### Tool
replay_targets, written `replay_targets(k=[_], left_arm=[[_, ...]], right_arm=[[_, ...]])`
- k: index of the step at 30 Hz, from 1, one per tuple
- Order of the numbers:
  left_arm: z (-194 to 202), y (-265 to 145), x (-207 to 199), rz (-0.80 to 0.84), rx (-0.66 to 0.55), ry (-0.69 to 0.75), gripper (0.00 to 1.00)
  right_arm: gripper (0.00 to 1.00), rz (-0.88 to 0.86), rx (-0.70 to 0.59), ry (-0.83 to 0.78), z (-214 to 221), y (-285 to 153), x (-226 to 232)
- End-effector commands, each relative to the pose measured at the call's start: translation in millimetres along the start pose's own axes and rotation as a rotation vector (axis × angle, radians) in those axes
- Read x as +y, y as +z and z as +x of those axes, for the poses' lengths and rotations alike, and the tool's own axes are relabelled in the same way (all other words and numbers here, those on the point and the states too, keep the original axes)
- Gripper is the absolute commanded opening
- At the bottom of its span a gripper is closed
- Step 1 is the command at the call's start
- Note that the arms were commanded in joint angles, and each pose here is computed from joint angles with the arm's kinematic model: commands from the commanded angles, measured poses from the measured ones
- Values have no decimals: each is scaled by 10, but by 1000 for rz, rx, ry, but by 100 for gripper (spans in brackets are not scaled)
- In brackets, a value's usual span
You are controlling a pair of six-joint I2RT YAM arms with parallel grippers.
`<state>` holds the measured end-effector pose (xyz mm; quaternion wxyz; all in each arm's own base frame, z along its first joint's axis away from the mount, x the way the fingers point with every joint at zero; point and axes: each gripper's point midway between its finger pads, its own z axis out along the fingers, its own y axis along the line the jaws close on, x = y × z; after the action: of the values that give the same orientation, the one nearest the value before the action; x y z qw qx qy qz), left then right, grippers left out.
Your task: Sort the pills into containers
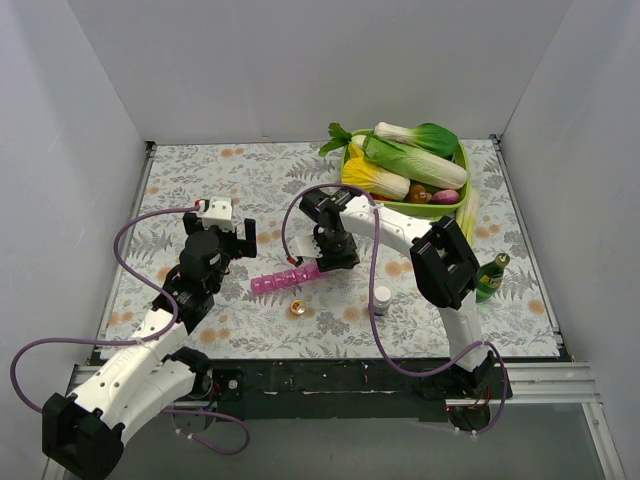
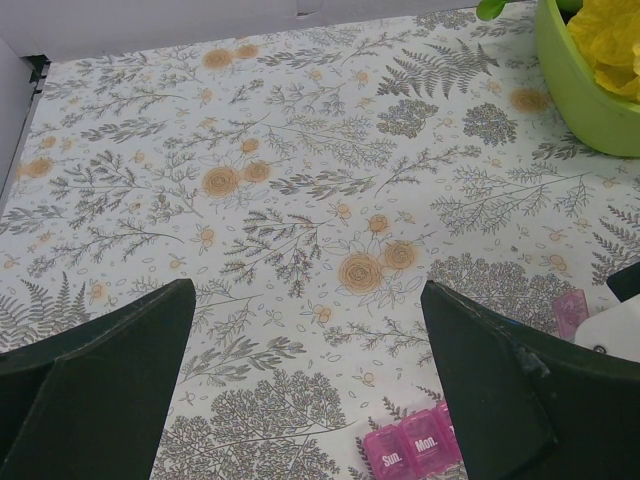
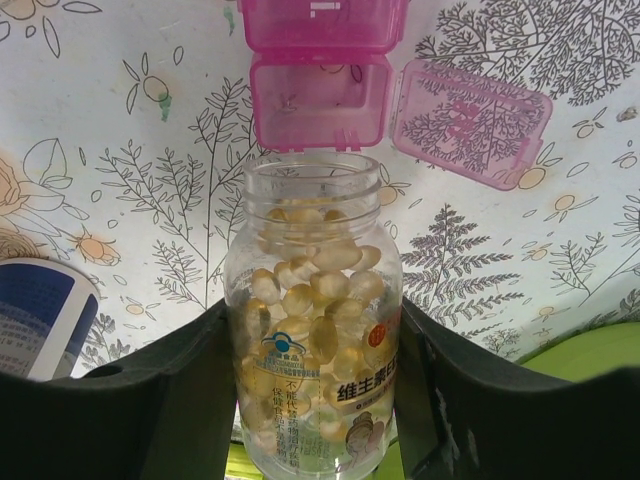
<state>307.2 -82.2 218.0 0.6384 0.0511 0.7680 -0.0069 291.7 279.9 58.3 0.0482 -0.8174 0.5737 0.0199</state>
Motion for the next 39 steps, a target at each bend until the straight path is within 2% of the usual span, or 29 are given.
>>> replay_targets(k=[1,39], left_arm=[[-123,-31,10,1,-37,-19,98],[-140,-48,4,9,-44,-21,98]], right_arm=[[4,29,19,-10,-34,-70,-81],[4,74,80,-51,-80,-77,-124]])
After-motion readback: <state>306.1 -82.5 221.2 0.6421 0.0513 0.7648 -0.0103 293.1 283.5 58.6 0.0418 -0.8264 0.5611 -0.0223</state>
